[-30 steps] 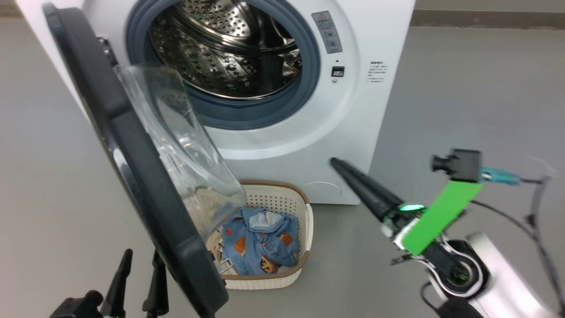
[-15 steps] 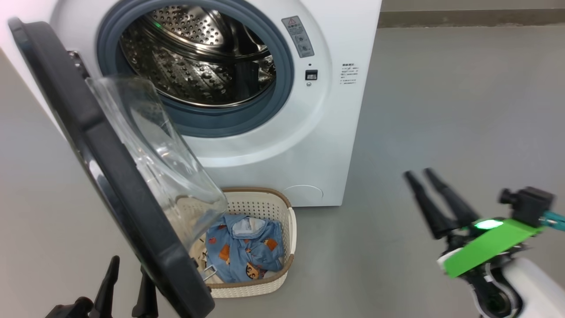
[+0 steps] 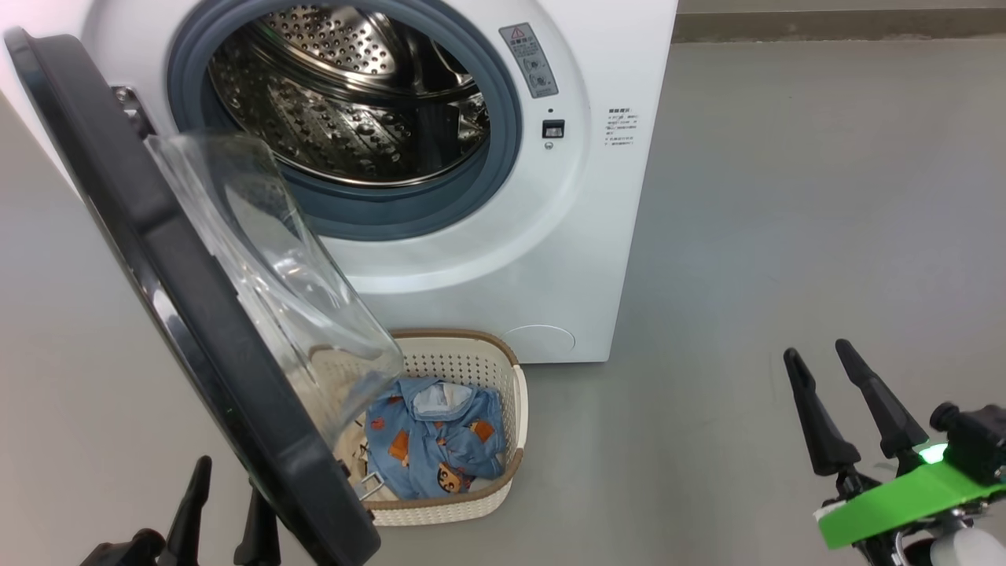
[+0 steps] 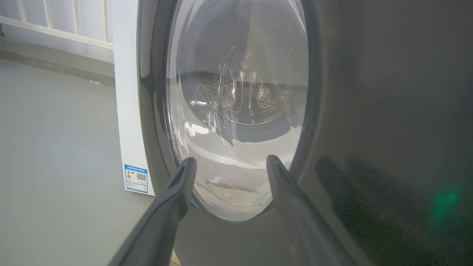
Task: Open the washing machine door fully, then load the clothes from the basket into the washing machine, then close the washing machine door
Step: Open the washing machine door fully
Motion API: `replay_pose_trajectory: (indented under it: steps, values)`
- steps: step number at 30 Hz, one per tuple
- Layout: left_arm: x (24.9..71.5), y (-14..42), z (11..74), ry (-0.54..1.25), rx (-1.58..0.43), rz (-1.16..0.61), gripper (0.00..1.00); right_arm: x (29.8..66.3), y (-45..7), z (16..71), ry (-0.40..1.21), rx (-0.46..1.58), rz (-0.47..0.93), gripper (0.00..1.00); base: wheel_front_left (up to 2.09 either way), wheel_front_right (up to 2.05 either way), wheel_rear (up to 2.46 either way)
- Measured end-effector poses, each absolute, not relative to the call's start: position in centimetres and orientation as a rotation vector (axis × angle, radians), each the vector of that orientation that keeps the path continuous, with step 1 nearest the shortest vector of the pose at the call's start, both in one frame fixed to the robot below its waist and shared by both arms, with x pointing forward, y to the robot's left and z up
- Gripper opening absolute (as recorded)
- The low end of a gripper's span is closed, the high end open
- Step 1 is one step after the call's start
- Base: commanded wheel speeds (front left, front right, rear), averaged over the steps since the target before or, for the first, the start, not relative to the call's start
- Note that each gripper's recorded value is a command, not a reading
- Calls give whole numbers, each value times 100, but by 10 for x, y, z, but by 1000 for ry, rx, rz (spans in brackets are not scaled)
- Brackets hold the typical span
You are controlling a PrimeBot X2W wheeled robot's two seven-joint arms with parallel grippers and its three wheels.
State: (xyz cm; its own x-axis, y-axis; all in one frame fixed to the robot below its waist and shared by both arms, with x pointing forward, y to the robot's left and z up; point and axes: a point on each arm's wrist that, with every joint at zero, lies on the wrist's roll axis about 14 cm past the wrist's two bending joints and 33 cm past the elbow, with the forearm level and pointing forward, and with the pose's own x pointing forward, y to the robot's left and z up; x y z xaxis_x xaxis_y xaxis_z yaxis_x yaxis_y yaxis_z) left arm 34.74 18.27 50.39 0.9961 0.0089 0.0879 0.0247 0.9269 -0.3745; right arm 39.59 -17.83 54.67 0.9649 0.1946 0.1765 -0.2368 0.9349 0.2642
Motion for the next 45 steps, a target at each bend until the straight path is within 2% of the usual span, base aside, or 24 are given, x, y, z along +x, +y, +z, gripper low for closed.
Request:
replay_pose_trajectory:
  steps: [12, 26, 45]
  values:
    - [345, 186, 505, -93, -384, 1, 100, 378, -178, 531, -135, 157, 174, 100, 0, 0, 0]
    - [341, 186, 501, -83, -382, 2, 100, 356, -202, 519, -119, 164, 43, 100, 0, 0, 0]
    - [341, 186, 502, -84, -378, 3, 100, 347, -212, 498, -56, 160, 0, 100, 0, 0, 0]
